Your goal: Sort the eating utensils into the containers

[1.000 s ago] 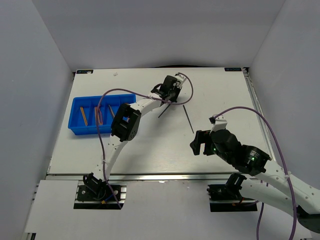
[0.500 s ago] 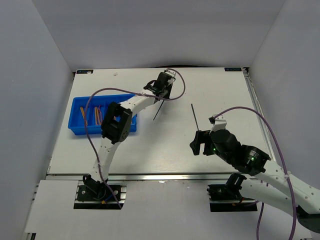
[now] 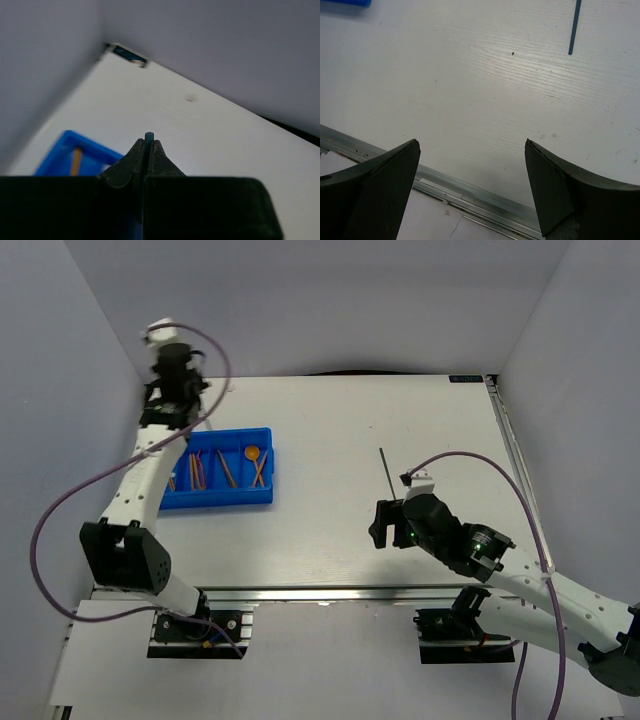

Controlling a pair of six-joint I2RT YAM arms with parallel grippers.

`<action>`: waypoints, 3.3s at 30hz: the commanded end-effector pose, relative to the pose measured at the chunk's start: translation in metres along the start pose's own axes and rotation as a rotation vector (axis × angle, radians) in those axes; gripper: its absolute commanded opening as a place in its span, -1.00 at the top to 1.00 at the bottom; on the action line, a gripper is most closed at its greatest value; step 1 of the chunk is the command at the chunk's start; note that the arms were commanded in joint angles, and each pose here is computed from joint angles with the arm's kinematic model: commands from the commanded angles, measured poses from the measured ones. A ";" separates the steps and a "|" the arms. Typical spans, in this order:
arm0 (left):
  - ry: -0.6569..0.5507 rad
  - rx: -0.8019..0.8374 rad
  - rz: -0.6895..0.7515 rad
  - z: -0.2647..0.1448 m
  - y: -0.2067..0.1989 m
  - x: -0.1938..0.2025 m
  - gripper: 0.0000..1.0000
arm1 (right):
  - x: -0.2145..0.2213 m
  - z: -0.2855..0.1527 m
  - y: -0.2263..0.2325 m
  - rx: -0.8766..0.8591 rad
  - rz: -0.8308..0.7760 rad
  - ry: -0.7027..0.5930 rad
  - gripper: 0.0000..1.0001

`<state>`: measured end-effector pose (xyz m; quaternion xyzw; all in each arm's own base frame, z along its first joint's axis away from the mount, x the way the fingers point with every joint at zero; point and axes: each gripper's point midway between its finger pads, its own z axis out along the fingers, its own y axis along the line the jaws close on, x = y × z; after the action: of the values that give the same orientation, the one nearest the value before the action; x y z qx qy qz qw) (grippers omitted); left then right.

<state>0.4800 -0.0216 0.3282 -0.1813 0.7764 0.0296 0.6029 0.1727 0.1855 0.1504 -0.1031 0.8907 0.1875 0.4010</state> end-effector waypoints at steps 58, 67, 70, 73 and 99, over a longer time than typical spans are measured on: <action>-0.224 -0.108 -0.137 0.057 0.191 0.064 -0.23 | -0.013 0.036 0.012 -0.070 0.037 0.016 -0.79; 0.056 -0.082 -0.167 0.042 0.112 0.040 -0.96 | -0.038 0.052 -0.004 -0.013 0.028 -0.005 -0.79; 0.182 -0.088 -0.205 0.018 0.104 0.068 -0.96 | -0.049 0.078 -0.025 0.069 0.042 0.036 -0.76; 0.198 -0.058 -0.221 -0.025 0.104 0.088 -0.96 | -0.064 0.104 -0.062 0.182 0.052 0.087 -0.70; 0.095 0.046 -0.149 -0.119 0.114 0.125 -0.96 | -0.037 0.272 -0.121 0.346 -0.039 0.509 0.28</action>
<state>0.3070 0.0301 0.2124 -0.2374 0.7910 -0.0273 0.5633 0.4542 0.2099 0.0201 -0.0914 0.9600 0.0275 0.2633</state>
